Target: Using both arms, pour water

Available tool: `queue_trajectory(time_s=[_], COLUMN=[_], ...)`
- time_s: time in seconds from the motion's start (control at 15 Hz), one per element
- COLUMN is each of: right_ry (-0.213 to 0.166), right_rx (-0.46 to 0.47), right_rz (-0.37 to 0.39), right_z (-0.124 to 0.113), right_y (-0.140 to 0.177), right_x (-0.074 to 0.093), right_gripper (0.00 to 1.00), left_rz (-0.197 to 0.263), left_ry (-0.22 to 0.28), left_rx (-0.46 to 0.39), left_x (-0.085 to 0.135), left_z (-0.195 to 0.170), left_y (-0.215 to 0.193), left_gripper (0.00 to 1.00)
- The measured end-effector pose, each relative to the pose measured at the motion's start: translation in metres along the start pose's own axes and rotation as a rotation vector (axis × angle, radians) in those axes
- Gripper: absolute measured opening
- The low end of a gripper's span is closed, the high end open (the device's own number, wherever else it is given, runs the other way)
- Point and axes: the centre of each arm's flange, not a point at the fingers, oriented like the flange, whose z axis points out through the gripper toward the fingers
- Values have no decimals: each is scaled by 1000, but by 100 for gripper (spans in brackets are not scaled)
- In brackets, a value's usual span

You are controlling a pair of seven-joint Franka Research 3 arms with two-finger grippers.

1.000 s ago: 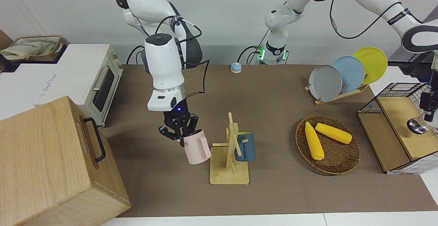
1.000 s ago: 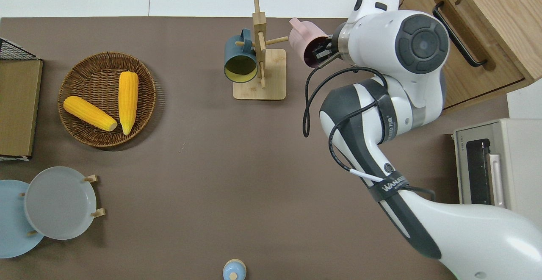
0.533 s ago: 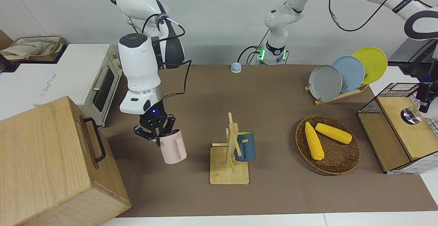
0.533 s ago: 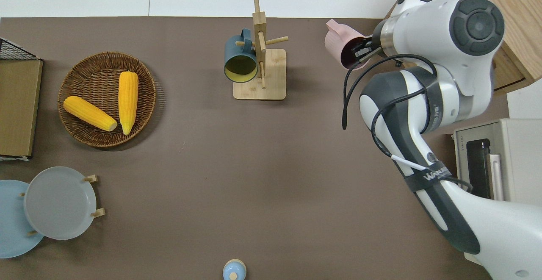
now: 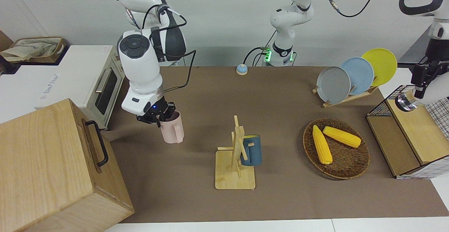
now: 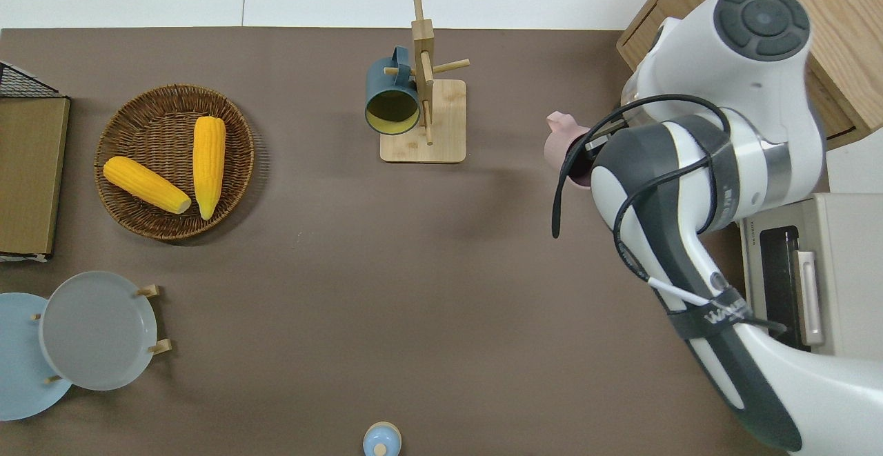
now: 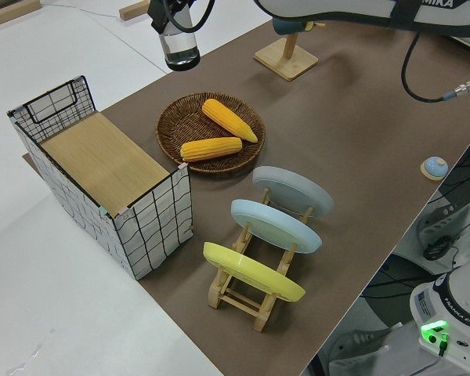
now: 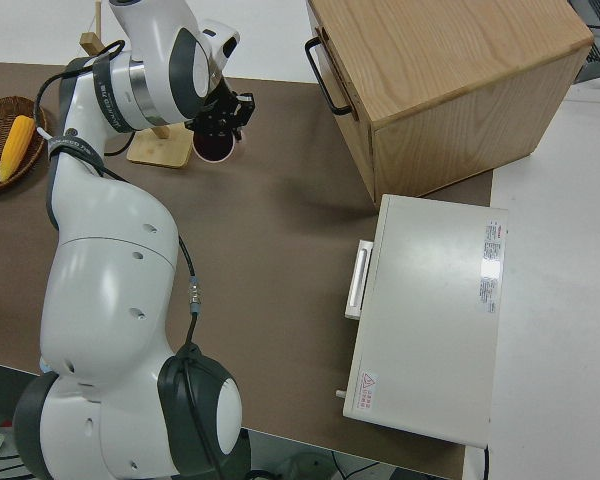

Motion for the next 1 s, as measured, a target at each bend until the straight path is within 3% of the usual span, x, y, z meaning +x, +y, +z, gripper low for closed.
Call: queue_trajectory(time_s=[0.13, 0.27, 0.73, 1.0], right_ry=[-69, -124, -211, -247], right_rx=[26, 58, 142, 196], right_rz=[55, 132, 313, 403], right_z=[7, 17, 35, 45], right_y=[-35, -72, -212, -276], right_x=[-12, -20, -31, -27], right_gripper=[7, 7, 7, 7], left_rz=[-7, -21, -34, -35], left_ry=[-16, -1, -6, -26], left_rx=[3, -3, 34, 32], left_x=[-8, -20, -83, -126], left_z=[4, 12, 16, 3], left_y=[30, 48, 100, 140], left_gripper=[64, 64, 64, 64])
